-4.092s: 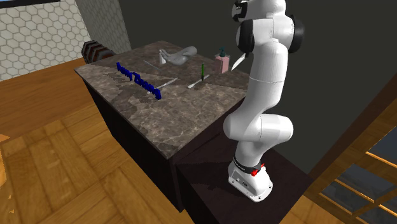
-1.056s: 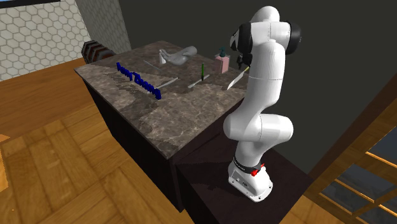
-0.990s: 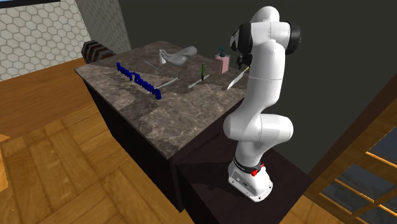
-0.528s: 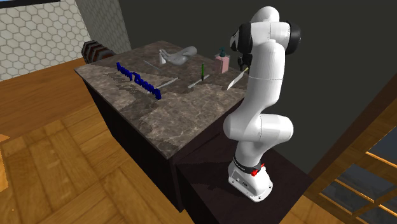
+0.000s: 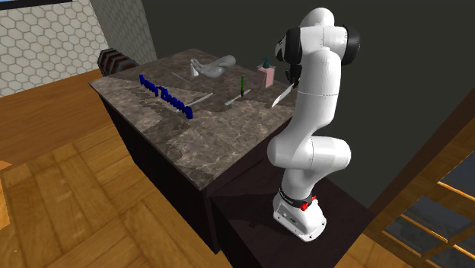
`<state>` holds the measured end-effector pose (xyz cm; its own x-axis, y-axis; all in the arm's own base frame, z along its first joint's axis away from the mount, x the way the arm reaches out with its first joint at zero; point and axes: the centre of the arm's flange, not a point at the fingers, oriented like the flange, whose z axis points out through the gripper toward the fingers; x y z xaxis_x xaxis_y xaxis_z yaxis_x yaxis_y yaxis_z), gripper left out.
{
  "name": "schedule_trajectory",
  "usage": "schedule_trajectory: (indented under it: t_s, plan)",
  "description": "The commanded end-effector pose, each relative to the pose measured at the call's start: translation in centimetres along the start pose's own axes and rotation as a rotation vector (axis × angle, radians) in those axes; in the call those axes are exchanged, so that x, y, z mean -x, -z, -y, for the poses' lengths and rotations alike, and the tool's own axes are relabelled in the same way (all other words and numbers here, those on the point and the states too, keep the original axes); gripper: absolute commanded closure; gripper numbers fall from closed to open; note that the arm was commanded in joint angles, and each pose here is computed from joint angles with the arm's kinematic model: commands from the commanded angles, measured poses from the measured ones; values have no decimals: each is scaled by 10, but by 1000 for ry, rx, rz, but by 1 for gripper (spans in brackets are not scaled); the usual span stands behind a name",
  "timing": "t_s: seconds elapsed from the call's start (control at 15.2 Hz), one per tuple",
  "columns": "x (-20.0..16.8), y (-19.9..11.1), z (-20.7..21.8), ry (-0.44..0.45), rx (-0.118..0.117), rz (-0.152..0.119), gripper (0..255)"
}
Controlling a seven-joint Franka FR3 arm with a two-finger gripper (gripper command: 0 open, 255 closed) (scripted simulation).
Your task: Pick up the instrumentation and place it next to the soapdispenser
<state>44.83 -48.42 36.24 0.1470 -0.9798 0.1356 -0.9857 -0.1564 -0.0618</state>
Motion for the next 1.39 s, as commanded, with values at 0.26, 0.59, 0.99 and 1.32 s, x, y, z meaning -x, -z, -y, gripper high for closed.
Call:
schedule_trajectory:
  t_s: [0.26,0.59,0.99,1.32]
  plan:
    - [-3,21,1,0,0,0,255]
    - [-6,47,3,0,0,0,255]
    - [-11,78,5,0,0,0,255]
    - [-14,104,7,0,0,0,255]
